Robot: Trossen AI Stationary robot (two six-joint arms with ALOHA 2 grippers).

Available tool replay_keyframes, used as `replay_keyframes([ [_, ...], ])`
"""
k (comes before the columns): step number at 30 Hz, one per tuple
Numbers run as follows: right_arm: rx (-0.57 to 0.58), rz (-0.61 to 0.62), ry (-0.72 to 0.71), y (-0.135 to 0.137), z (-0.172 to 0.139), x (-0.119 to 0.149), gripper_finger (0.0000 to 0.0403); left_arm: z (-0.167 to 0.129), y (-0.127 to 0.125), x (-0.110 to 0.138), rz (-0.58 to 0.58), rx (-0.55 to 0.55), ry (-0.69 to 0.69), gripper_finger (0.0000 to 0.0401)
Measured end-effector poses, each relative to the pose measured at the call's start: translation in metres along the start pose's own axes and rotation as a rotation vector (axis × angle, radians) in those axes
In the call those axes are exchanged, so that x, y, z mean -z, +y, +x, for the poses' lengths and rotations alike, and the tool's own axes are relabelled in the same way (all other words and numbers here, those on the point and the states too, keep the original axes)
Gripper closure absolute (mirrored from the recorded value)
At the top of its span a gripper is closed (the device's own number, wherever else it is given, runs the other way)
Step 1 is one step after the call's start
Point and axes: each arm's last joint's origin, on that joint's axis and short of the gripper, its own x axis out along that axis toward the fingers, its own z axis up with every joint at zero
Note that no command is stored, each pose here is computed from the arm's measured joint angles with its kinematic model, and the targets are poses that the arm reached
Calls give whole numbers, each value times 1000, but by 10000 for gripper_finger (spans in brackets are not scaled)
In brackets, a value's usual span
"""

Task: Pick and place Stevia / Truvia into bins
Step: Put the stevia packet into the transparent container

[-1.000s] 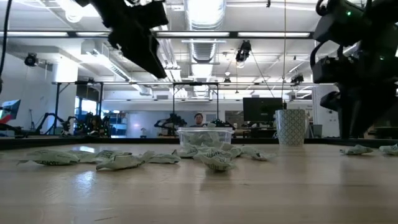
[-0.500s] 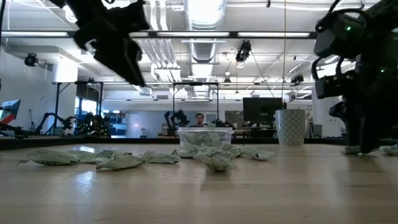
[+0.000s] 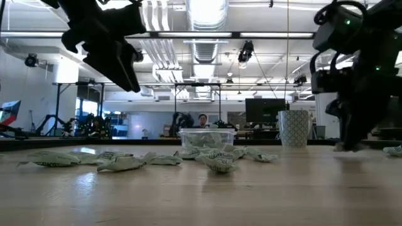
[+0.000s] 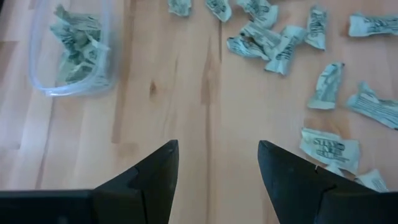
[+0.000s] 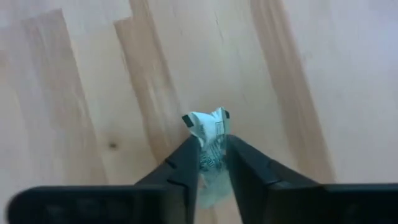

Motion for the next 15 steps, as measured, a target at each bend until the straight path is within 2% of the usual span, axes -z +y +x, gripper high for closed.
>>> replay_keyframes([
  [4, -28, -75, -107, 5, -2, -12, 385, -1, -6, 1, -16, 15, 5, 198],
  [9, -28, -210, -381, 13, -10, -37, 393, -2, -16, 6, -36, 39, 20, 198],
  [15, 115, -323, -731, 15, -25, -67, 394, 3, -29, 22, -67, 60, 61, 198],
])
